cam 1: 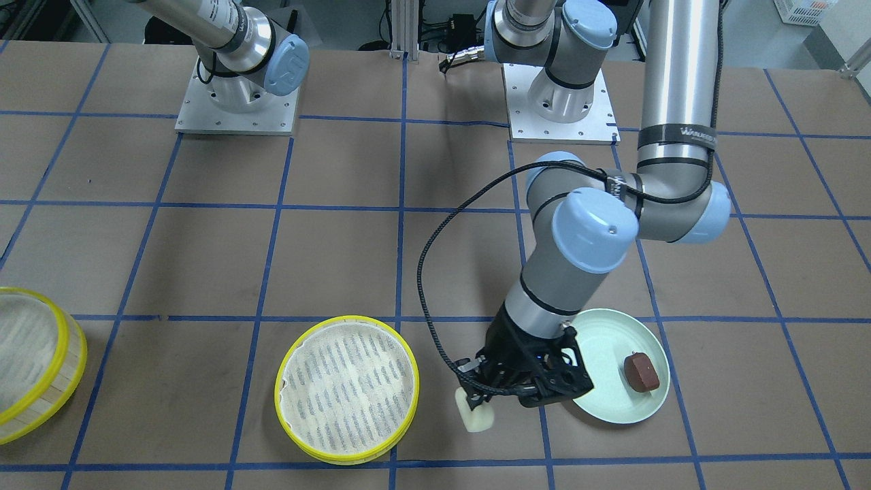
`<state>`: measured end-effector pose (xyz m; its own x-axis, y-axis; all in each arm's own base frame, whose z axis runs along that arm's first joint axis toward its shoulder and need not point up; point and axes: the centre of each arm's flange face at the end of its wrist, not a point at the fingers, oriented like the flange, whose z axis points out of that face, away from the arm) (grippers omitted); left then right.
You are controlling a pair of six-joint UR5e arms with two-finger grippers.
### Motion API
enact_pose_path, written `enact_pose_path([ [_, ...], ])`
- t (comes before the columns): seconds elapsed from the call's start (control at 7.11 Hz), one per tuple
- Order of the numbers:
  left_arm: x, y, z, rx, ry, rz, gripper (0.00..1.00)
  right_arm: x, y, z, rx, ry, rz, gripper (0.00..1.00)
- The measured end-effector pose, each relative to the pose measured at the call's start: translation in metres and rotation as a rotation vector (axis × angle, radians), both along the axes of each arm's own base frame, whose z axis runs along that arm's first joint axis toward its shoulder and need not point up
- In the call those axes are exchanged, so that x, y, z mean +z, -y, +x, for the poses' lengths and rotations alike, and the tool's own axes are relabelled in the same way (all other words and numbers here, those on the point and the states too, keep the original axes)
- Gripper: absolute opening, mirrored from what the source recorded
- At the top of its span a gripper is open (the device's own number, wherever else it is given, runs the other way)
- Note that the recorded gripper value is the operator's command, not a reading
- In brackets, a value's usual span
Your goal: Stack buns with steamer
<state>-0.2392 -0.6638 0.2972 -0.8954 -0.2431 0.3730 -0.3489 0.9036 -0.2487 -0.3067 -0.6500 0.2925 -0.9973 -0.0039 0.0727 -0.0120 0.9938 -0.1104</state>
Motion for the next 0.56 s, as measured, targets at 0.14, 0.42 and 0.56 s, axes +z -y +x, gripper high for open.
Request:
enact_pose_path([
  [0.14,-0.011,-0.009,-0.035,0.042,-0.045,0.027,0.00,0.011,0.001,0.012,-0.002,-0.005,-0.004,0.00],
  [0.42,-0.036,-0.025,-0.082,0.109,-0.093,0.098,0.52,0.024,0.005,0.039,-0.021,0.000,-0.003,0.00],
  [0.56,-0.044,-0.029,-0.092,0.126,-0.101,0.118,0.75,0.035,0.008,0.060,-0.031,0.002,-0.009,0.00],
])
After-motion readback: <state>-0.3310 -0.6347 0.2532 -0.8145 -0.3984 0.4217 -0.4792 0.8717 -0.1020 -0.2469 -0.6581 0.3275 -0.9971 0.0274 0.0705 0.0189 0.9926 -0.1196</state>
